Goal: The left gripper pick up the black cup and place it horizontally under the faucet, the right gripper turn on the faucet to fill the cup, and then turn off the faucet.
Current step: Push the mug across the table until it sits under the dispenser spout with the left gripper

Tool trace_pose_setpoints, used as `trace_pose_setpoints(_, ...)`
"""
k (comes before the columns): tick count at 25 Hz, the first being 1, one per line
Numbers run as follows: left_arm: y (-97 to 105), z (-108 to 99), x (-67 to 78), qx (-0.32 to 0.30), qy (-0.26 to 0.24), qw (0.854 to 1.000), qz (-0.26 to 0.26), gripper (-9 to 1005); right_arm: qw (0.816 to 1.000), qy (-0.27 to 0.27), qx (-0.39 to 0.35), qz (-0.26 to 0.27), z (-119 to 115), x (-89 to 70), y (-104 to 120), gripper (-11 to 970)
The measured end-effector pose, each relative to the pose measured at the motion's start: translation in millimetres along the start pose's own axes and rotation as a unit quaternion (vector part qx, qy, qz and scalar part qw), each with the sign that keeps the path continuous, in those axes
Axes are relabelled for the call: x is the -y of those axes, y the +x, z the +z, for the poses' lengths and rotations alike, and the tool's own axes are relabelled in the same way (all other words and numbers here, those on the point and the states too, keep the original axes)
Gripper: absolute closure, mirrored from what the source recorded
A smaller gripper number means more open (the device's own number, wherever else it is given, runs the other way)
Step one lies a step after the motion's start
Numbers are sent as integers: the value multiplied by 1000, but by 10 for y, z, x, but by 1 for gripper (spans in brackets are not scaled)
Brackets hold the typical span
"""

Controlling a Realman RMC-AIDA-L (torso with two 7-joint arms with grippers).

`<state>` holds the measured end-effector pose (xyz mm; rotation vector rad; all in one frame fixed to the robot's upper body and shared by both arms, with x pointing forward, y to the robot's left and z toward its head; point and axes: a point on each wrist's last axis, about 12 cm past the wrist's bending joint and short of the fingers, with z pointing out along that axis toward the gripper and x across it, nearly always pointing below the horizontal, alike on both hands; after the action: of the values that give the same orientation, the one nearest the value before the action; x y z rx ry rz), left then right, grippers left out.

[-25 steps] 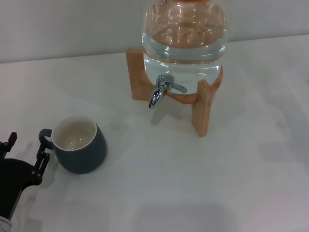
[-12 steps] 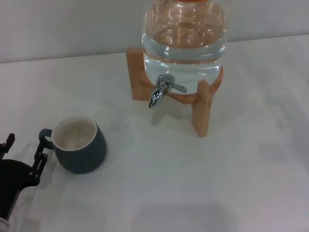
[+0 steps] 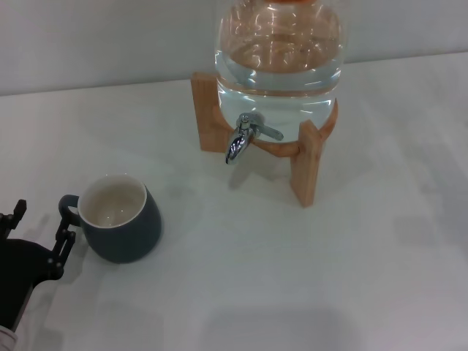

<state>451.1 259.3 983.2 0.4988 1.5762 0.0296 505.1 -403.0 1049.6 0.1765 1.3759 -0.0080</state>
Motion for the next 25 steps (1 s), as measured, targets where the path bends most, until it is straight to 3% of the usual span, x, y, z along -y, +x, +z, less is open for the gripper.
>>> trace_pose_setpoints(25,-17,89,-56,4,6,1000,12,362,1000,2,2,-5,6,10,-9,105)
